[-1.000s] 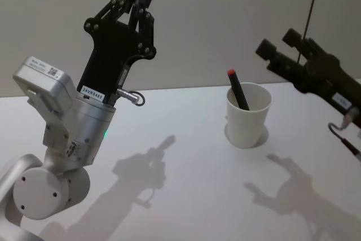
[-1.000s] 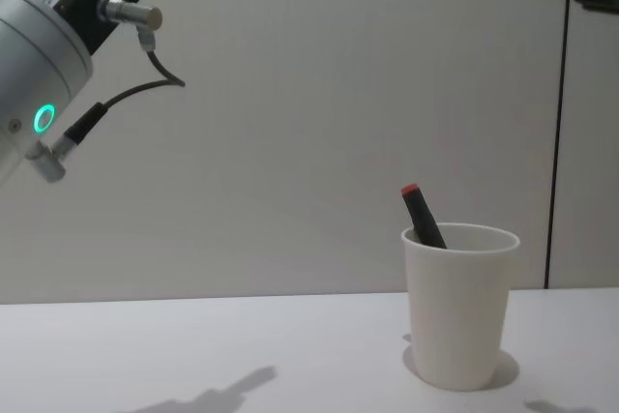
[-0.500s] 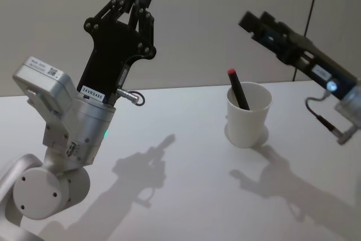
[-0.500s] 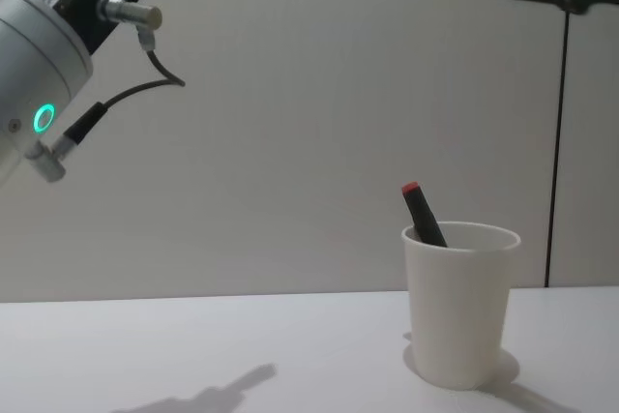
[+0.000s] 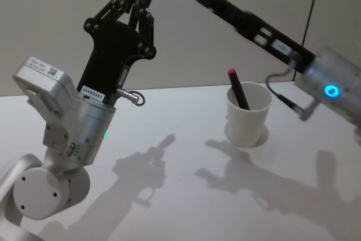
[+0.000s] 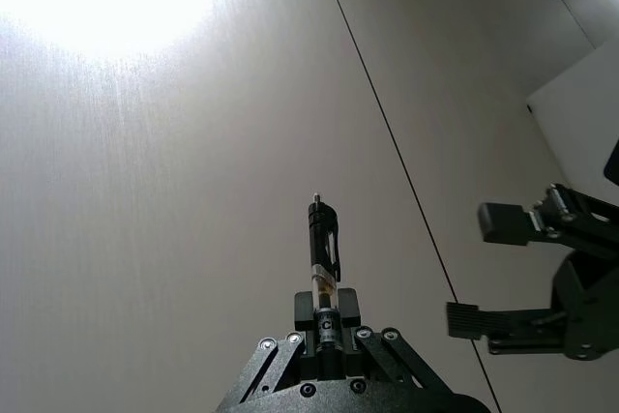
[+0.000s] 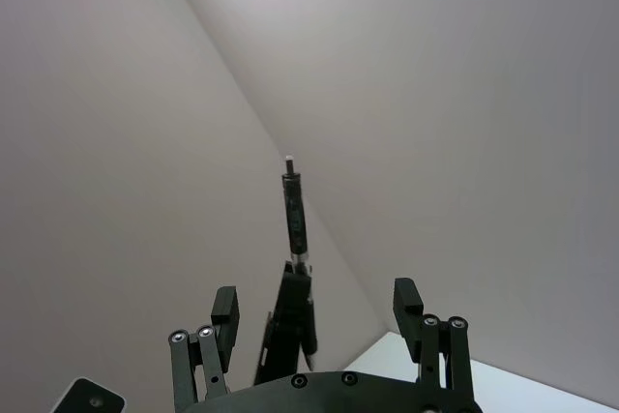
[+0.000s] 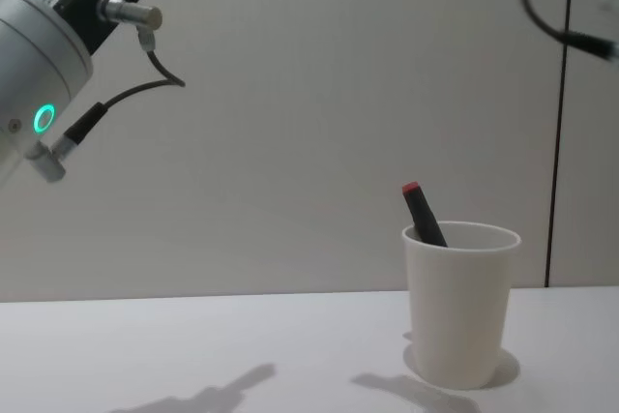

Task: Place the pen into the pen holder.

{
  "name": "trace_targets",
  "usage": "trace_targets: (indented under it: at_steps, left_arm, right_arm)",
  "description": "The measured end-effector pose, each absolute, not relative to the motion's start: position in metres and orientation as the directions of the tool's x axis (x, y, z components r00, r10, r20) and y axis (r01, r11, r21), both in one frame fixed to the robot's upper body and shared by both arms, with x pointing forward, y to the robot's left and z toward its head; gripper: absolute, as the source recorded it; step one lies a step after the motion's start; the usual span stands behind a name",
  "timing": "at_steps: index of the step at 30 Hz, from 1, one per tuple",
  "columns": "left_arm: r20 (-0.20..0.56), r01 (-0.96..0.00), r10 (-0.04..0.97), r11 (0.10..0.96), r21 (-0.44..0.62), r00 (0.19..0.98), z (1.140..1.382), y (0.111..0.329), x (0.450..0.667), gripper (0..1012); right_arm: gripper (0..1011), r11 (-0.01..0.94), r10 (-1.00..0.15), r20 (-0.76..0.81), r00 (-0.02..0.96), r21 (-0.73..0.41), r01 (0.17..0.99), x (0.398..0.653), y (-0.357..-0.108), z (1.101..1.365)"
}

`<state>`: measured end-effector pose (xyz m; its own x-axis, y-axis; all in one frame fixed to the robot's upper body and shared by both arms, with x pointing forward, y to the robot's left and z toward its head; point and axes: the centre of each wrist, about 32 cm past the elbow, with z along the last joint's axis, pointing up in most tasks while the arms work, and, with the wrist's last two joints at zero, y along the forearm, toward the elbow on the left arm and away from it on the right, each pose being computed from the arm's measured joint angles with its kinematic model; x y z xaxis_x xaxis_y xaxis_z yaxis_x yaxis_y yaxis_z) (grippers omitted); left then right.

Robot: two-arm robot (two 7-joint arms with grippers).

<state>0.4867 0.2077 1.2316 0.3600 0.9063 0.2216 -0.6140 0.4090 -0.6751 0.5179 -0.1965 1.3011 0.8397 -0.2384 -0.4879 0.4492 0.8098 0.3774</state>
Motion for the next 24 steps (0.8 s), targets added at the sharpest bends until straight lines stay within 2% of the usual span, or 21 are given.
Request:
trace_targets:
  at_steps: [10,24]
  left_arm:
    - [0.221,-0.614,0.906,0.409,-0.675,0.360,1.232,0.208,0.487,142]
    - [0.222,-0.614,0.906,0.409,-0.675,0.360,1.232,0.208,0.487,143]
  right_arm:
    - [1003,0.841,-0.132,-0.504,0.853,0.398,0.365,0.540,-0.161,1.318]
    - [1003,0.849,-0.098,-0.493,0.865,0.413,0.331,0.553,-0.142,1.332]
